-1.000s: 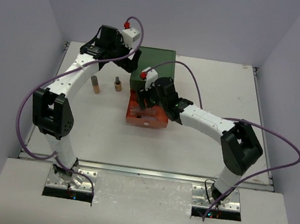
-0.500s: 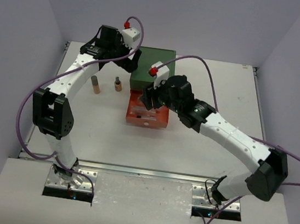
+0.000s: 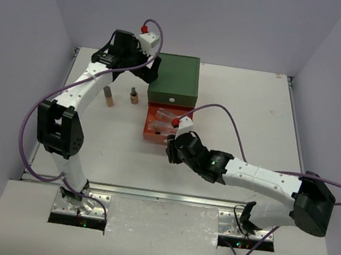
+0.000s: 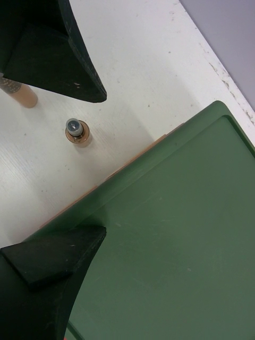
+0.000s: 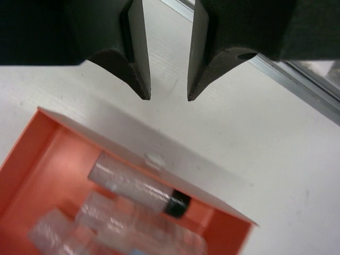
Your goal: Organize the makeup
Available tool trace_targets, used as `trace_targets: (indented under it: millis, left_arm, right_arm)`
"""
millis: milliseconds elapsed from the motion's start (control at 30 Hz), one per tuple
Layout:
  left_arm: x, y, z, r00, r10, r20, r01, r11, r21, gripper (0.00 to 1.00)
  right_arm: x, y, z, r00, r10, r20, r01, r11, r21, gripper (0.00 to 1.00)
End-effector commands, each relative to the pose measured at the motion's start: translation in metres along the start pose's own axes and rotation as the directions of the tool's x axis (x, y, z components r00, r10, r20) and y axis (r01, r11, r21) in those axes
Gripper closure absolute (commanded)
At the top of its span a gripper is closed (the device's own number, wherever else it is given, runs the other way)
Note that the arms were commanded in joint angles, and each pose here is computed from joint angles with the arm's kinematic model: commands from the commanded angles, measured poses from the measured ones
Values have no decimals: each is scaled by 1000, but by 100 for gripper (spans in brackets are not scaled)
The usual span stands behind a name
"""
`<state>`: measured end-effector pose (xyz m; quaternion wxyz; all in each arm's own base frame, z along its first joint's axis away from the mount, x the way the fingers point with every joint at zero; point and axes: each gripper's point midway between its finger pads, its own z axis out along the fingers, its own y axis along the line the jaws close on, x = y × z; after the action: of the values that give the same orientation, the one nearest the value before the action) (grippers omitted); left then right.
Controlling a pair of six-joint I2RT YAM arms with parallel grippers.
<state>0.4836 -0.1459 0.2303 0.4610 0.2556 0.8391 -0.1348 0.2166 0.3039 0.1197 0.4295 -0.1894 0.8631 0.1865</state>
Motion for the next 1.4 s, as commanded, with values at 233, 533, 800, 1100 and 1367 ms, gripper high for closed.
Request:
trace_targets:
  millis: [233, 533, 800, 1100, 1367]
  left_arm:
    - [-5, -5, -2, 1000, -20, 23, 20, 1000, 5, 0]
    - [0, -2, -2, 1000, -13, 3, 13, 1000, -16, 0]
    - [6, -1, -2, 1000, 0, -15, 0, 1000, -17, 0]
    - [10, -3, 1, 1000, 9, -27, -9, 1000, 2, 0]
    - [9, -9, 5, 1000, 11, -20, -11, 999, 41, 0]
  right_arm:
    - [-5, -5, 36, 974, 125, 191, -134, 990, 37, 83]
    - [-32, -37, 63, 939, 161, 306, -218, 962, 164, 99]
    - [-66, -52, 75, 913, 186, 362, -261, 951, 169, 100]
    - [-87, -77, 100, 900, 209, 383, -298, 935, 192, 100]
    - [-115, -95, 119, 875, 218, 433, -340, 913, 227, 100]
